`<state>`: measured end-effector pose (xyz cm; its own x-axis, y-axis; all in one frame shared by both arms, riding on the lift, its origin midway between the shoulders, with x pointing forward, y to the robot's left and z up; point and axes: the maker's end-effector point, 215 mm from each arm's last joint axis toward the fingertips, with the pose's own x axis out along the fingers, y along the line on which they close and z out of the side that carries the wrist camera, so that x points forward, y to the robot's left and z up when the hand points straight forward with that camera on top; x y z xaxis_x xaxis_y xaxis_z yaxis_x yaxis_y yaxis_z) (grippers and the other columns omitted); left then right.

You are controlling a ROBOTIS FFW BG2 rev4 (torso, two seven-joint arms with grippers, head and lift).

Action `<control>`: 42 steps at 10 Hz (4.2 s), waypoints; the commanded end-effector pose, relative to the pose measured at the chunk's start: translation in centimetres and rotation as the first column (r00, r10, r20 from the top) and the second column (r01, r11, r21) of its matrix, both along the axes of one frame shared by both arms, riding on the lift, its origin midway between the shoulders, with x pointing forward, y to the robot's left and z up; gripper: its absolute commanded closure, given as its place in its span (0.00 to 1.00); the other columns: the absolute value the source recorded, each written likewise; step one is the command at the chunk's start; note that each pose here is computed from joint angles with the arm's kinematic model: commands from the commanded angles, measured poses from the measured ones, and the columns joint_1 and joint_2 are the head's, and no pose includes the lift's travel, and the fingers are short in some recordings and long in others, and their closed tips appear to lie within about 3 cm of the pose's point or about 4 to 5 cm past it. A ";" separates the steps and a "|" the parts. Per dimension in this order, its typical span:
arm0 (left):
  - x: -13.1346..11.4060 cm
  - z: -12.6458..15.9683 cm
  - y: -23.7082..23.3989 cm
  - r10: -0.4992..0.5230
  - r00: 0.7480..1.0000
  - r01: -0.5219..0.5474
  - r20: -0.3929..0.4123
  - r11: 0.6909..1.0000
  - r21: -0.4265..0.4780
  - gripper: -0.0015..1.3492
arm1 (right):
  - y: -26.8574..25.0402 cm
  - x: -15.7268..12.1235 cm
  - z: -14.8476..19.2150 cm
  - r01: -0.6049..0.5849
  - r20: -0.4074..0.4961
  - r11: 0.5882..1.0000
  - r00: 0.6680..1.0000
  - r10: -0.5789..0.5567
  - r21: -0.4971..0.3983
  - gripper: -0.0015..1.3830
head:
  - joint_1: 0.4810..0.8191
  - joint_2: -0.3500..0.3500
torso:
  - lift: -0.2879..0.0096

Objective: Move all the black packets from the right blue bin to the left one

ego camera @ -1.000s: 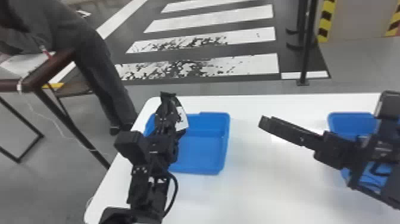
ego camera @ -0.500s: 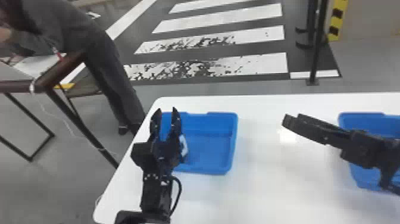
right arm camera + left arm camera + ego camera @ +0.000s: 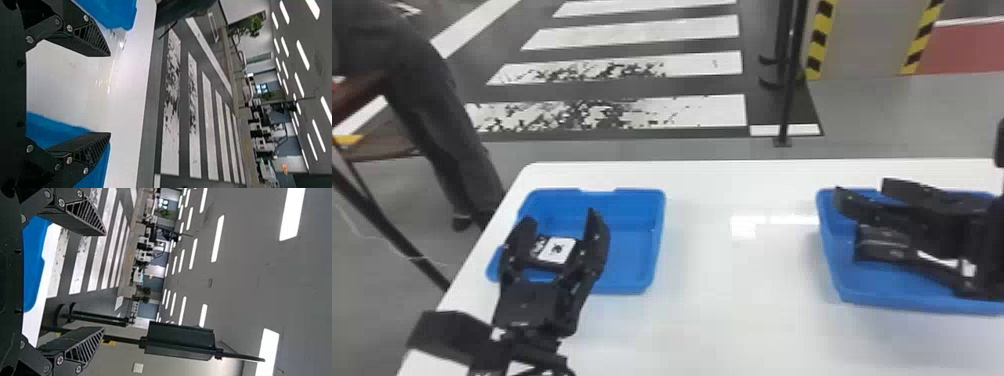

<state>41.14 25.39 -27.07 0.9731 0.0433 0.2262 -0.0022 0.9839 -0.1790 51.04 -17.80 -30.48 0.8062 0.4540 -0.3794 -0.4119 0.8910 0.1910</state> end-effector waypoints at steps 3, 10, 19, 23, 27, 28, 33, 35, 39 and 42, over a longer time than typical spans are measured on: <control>-3.7 1.0 -3.2 -0.101 0.993 0.098 -0.062 0.994 -0.055 0.12 | -7.1 -1.9 -2.7 0.211 -0.061 0.971 0.974 -0.219 -0.117 0.25 | 0.63 0.52 | 0.50; -3.4 1.2 -3.0 -0.104 0.993 0.102 -0.058 0.994 -0.025 0.12 | -14.7 1.1 -11.8 0.372 -0.152 0.908 0.903 -0.402 -0.190 0.26 | 0.63 0.33 | 0.50; -3.7 1.2 -2.1 -0.083 0.995 0.082 -0.051 0.996 -0.018 0.12 | -16.3 1.3 -15.8 0.401 -0.230 0.890 0.865 -0.446 -0.217 0.31 | 0.63 0.30 | 0.50; -3.7 0.9 -2.1 -0.081 0.995 0.080 -0.051 0.997 -0.018 0.12 | -14.5 1.6 -15.9 0.379 -0.239 0.916 0.884 -0.401 -0.135 0.82 | 0.63 0.32 | 0.50; -3.6 1.0 -2.1 -0.082 0.996 0.081 -0.046 0.996 -0.024 0.12 | -8.4 1.8 -8.2 0.267 -0.110 0.963 0.959 -0.260 0.046 0.82 | 0.63 0.39 | 0.50; -3.5 1.0 -2.1 -0.085 0.995 0.083 -0.048 0.996 -0.035 0.12 | -6.2 1.6 -6.5 0.192 -0.091 0.973 0.979 -0.181 0.131 0.82 | 0.63 0.43 | 0.50; -2.2 -0.2 -2.1 -0.106 0.991 0.092 -0.078 0.983 -0.159 0.12 | 6.7 2.9 0.5 -0.340 0.117 0.854 0.940 0.321 0.394 0.82 | 0.63 0.64 | 0.50; -0.6 0.7 -4.2 -0.207 0.977 0.188 -0.055 0.951 -0.244 0.12 | 11.2 1.0 0.0 -0.453 0.108 0.766 0.883 0.458 0.455 0.82 | 0.63 0.71 | 0.50; 1.8 3.3 -8.4 -0.372 0.927 0.352 -0.043 0.905 -0.240 0.12 | 20.8 -5.6 -0.5 -0.597 0.082 0.604 0.744 0.663 0.528 0.82 | 0.63 0.80 | 0.50; 2.3 1.6 -9.0 -0.398 0.910 0.366 -0.113 0.901 -0.233 0.13 | 23.5 -7.9 -0.7 -0.619 0.069 0.561 0.703 0.708 0.550 0.82 | 0.63 0.88 | 0.50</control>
